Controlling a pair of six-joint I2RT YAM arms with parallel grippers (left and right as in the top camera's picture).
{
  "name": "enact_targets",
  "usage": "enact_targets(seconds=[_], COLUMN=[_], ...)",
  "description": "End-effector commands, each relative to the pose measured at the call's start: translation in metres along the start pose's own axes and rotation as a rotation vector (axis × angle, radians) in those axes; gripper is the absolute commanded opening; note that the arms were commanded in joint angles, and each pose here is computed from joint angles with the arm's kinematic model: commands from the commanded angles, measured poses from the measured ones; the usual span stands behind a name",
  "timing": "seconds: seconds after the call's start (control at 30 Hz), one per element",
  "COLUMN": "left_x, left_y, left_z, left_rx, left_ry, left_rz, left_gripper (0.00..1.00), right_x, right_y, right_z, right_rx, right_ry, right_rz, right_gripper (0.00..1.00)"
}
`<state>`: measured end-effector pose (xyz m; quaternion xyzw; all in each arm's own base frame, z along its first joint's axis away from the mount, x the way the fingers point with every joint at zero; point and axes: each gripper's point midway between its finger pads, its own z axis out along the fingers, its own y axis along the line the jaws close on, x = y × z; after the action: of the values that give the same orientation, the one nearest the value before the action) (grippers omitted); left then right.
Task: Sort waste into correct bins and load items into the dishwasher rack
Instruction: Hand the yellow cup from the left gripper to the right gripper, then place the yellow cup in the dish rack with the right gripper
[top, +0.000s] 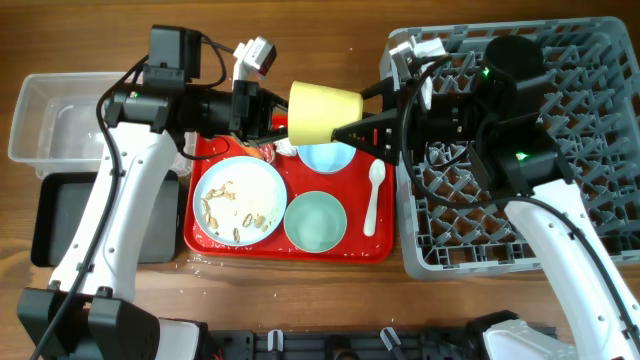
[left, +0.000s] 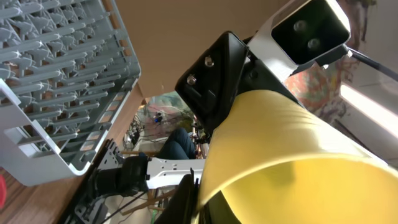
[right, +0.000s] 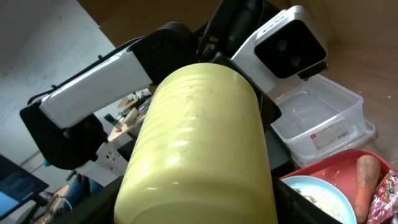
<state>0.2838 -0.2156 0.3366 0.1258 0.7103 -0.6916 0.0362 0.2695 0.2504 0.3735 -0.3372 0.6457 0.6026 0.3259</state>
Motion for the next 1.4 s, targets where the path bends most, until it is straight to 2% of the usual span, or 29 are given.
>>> enact_targets(seconds=[0.0,0.03,0.07,0.1,0.2,0.27,0.33,0.47,0.53,0.7,0.83,0.97,1.0,1.07,1.1,1.13,1.17,1.2,1.3,1.37], left_x=[0.001,0.0,0.0,-0.002,-0.011,-0.026,-0.034,-0.045,-0.047,-0.048,-0.049,-0.049,-0.049,-0.049,-0.048,-0.047,-0.047,-0.047,-0.047,-0.043], left_y=[0.008,0.008,0.008,0.008,0.026,0.056,0.069,0.083,0.087,0.091,0.093,0.093,0.093,0.093,0.093,0.093,0.092,0.092,0.091,0.091], left_z=[0.009,0.009,0.009,0.009,0.004,-0.017,-0.033,-0.062,-0.068,-0.071,-0.072,-0.072,-0.072,-0.072,-0.072,-0.072,-0.073,-0.075,-0.087,-0.088], left_rx=[-0.049,-0.049,-0.049,-0.052,-0.159,-0.337,-0.421,-0.511,-0.534,-0.568,-0.579,-0.579,-0.579,-0.579,-0.579,-0.58,-0.586,-0.62,-0.819,-0.944], left_ry=[0.011,0.01,0.01,0.008,-0.037,-0.126,-0.18,-0.261,-0.277,-0.287,-0.291,-0.29,-0.29,-0.29,-0.289,-0.287,-0.29,-0.3,-0.361,-0.375], left_rz=[0.028,0.033,0.04,0.055,0.069,0.051,0.039,0.022,0.018,0.016,0.016,0.015,0.015,0.015,0.011,0.014,0.018,0.029,0.097,0.137], left_gripper=[0.04,0.21,0.79,1.0,1.0,1.0,1.0,1.0,1.0,1.0,1.0,1.0,1.0,1.0,1.0,0.94,0.93,0.9,0.88,0.88], right_x=[0.0,0.0,-0.001,-0.002,-0.001,0.011,0.027,0.084,0.119,0.165,0.174,0.179,0.183,0.192,0.199,0.202,0.201,0.197,0.159,0.125], right_y=[0.013,0.013,0.012,0.007,-0.028,-0.068,-0.091,-0.106,-0.103,-0.097,-0.1,-0.129,-0.137,-0.149,-0.154,-0.156,-0.156,-0.154,-0.144,-0.13], right_z=[0.009,0.009,0.008,0.005,-0.017,-0.059,-0.101,-0.167,-0.183,-0.206,-0.207,-0.197,-0.191,-0.177,-0.17,-0.166,-0.164,-0.165,-0.164,-0.152], right_rx=[-0.044,-0.043,-0.039,-0.018,0.195,0.499,0.754,1.173,1.283,1.435,1.441,1.431,1.416,1.387,1.382,1.381,1.383,1.396,1.372,1.269], right_ry=[0.018,0.017,0.015,0.008,-0.036,-0.074,-0.095,-0.031,0.057,0.205,0.245,0.291,0.32,0.373,0.402,0.41,0.404,0.376,0.255,0.169], right_rz=[-0.027,-0.028,-0.029,-0.019,0.056,0.167,0.263,0.476,0.601,0.778,0.812,0.825,0.835,0.85,0.868,0.878,0.882,0.885,0.756,0.603], right_gripper=[0.55,0.52,0.52,0.51,0.51,0.51,0.51,0.5,0.49,0.49,0.49,0.5,0.56,0.61,0.71,0.77,0.83,0.84,0.83,0.82])
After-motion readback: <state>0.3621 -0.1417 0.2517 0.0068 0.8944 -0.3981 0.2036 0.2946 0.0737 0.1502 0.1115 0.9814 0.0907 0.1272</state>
